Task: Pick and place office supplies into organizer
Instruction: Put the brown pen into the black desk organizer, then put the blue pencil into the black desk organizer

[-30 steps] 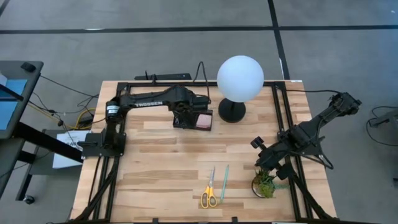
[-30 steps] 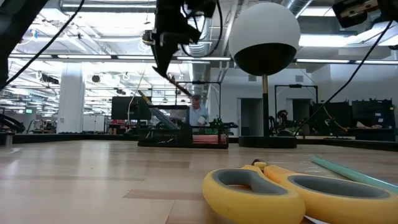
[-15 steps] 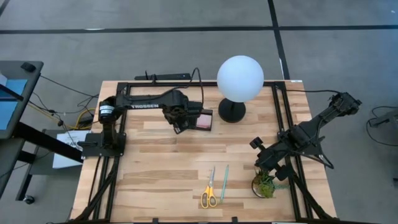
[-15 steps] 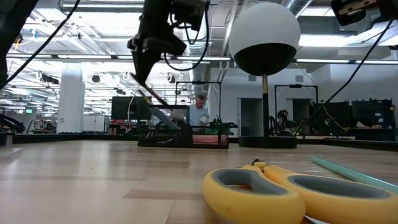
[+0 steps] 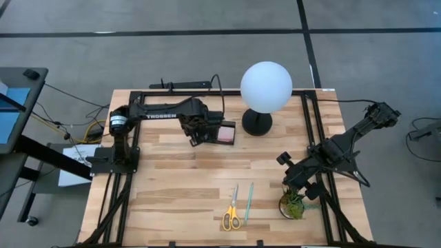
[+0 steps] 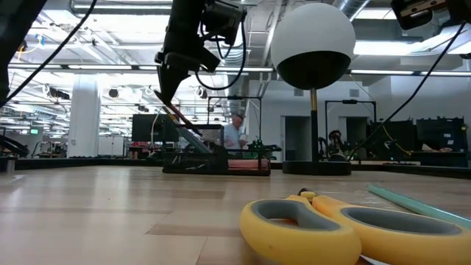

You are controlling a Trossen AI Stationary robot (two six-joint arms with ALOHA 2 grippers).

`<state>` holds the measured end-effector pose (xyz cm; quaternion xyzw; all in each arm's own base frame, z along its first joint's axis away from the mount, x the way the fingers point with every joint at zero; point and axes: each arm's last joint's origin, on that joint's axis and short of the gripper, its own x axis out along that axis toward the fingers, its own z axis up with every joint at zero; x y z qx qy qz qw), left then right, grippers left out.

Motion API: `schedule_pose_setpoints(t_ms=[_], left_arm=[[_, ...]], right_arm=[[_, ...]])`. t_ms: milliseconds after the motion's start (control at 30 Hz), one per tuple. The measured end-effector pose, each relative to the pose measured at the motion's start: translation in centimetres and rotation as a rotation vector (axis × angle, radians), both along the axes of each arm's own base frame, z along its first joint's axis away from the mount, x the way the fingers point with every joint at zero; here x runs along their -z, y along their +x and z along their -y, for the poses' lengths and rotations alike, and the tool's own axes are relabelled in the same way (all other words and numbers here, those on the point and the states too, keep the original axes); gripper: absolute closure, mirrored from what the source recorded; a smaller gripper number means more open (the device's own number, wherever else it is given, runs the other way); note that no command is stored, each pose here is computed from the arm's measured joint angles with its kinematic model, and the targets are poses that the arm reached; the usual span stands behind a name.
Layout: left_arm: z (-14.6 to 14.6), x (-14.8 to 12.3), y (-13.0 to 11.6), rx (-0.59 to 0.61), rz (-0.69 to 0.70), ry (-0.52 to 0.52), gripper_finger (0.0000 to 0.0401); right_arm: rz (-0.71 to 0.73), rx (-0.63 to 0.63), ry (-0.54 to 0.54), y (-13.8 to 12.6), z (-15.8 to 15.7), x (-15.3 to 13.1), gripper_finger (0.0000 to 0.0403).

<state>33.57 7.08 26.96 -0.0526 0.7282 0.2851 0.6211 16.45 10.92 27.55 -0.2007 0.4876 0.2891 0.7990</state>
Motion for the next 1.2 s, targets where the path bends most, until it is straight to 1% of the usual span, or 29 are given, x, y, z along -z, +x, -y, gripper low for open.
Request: schedule_pose_setpoints(t_ms=[167, 267, 400, 500, 567, 700, 800, 900, 1000, 1067, 1133, 1200], left_arm=[[-0.8, -0.4, 0.1, 0.046, 0.012, -0.005, 0.0346], [-1.1, -0.9, 0.4, 0.094, 0.032, -0.008, 0.0346], [-1.4, -1.6, 1.1, 0.196, 0.085, -0.002, 0.0345], [-1.5, -1.7, 1.6, 0.303, 0.108, 0.0, 0.0345], [-1.5, -1.7, 1.8, 0.338, 0.12, -0.008, 0.0342], [-1.9, -1.5, 2.0, 0.334, 0.122, 0.012, 0.0322], [-2.2, -1.5, 1.9, 0.321, 0.112, 0.04, 0.0293], [-2.5, -1.6, 2.1, 0.308, 0.13, 0.076, 0.0263], [-2.6, -1.7, 2.5, 0.264, 0.171, 0.125, 0.0243], [-2.4, -1.7, 2.6, 0.229, 0.196, 0.124, 0.0237], [-2.3, -1.7, 2.6, 0.151, 0.224, 0.133, 0.0235], [-1.9, -1.9, 2.6, 0.099, 0.249, 0.168, 0.0235]], right_arm=[[0.0, -0.002, -0.001, 0.0, 0.0, 0.0, 0.0403], [0.005, -0.021, -0.009, 0.0, 0.0, 0.0, 0.0403], [0.016, -0.06, -0.025, 0.0, 0.0, 0.0, 0.0403], [0.017, -0.063, -0.027, 0.0, 0.0, 0.0, 0.0403], [0.016, -0.063, -0.028, 0.0, 0.0, 0.0, 0.0403], [0.016, -0.064, -0.027, 0.0, 0.0, 0.0, 0.0403], [0.016, -0.063, -0.027, 0.0, 0.0, 0.0, 0.0403], [0.016, -0.063, -0.027, 0.0, 0.0, 0.0, 0.0403], [0.017, -0.063, -0.027, 0.0, 0.0, 0.0, 0.0403], [0.023, -0.063, -0.023, 0.0, 0.0, 0.0, 0.0403], [0.037, -0.055, -0.015, 0.2, -0.1, -0.1, 0.0403], [0.058, -0.03, -0.005, 0.3, 0.0, -0.3, 0.0403]])
